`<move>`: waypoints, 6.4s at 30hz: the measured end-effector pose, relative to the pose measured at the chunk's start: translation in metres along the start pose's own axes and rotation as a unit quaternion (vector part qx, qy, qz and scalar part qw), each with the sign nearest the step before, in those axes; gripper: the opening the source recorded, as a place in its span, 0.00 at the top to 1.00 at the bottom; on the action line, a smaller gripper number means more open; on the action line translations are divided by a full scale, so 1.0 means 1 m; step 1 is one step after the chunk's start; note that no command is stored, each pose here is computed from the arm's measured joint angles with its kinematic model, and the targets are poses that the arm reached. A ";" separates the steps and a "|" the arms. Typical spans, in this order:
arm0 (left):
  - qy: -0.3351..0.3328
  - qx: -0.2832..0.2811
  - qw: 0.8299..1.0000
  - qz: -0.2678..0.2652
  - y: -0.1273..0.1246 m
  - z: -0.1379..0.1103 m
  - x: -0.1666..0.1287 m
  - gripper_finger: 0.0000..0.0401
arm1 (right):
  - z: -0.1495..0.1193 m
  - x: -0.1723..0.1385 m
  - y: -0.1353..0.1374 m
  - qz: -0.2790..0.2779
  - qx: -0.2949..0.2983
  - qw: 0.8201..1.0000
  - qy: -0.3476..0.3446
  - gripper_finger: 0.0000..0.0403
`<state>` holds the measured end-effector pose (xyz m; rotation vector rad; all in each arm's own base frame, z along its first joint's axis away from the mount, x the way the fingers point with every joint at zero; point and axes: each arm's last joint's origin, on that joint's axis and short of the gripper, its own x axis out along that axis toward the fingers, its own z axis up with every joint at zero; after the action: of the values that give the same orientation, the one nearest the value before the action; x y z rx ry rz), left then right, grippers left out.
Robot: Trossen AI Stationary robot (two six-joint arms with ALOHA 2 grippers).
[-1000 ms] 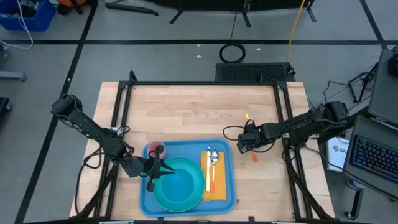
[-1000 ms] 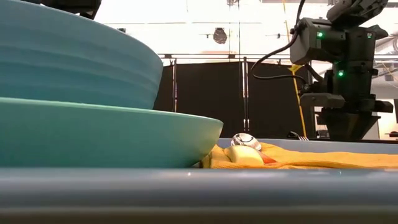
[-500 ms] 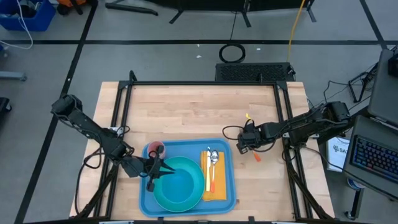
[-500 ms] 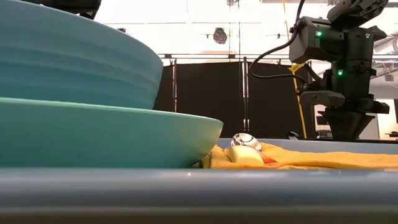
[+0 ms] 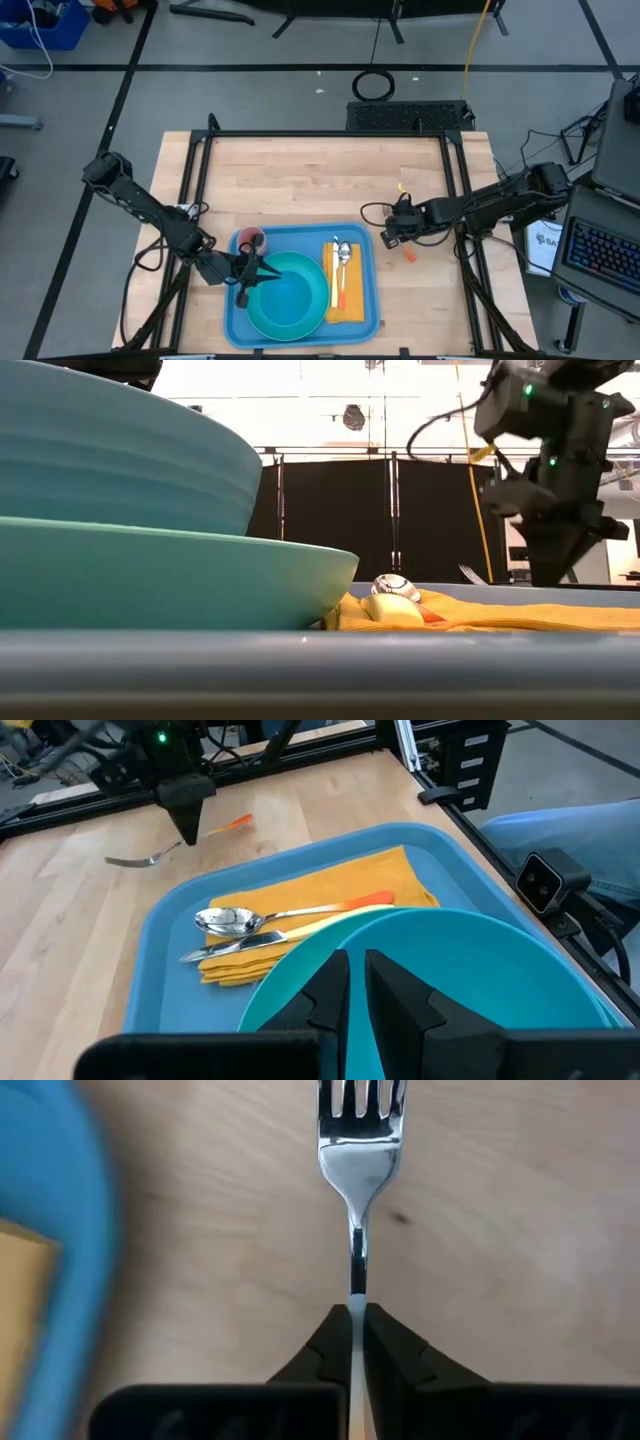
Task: Set up tray
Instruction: Put the fork to the right of the spoon on the napkin
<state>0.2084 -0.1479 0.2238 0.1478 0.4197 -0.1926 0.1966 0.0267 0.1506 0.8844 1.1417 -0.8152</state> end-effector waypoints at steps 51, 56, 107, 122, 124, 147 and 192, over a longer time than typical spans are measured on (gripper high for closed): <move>0.003 0.001 1.000 0.000 0.000 -0.001 0.000 0.90 | -0.076 0.027 0.085 0.294 0.158 0.943 -0.014 1.00; 0.002 0.001 1.000 0.000 0.000 0.000 0.000 0.90 | -0.078 0.032 0.090 0.291 0.150 0.945 -0.017 1.00; 0.003 0.001 1.000 0.000 0.000 -0.001 0.000 0.90 | -0.078 0.034 0.092 0.292 0.155 0.943 -0.030 0.84; 0.003 0.001 1.000 0.000 0.000 -0.001 0.000 0.90 | -0.078 0.030 0.098 0.324 0.148 0.934 -0.036 0.84; 0.003 0.001 1.000 0.000 0.000 -0.001 0.000 0.90 | -0.077 0.028 0.098 0.327 0.145 0.933 -0.043 0.86; -0.008 0.000 1.000 -0.001 0.000 0.002 0.000 0.90 | -0.075 0.003 0.115 0.437 -0.088 0.888 -0.113 0.90; 0.003 0.001 1.000 0.001 0.001 -0.001 0.000 0.90 | -0.046 0.030 0.136 0.180 -0.033 0.983 0.013 0.68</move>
<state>0.2088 -0.1468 0.2231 0.1518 0.4251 -0.1904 0.3058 0.1232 0.1355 1.0119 0.9858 -0.4688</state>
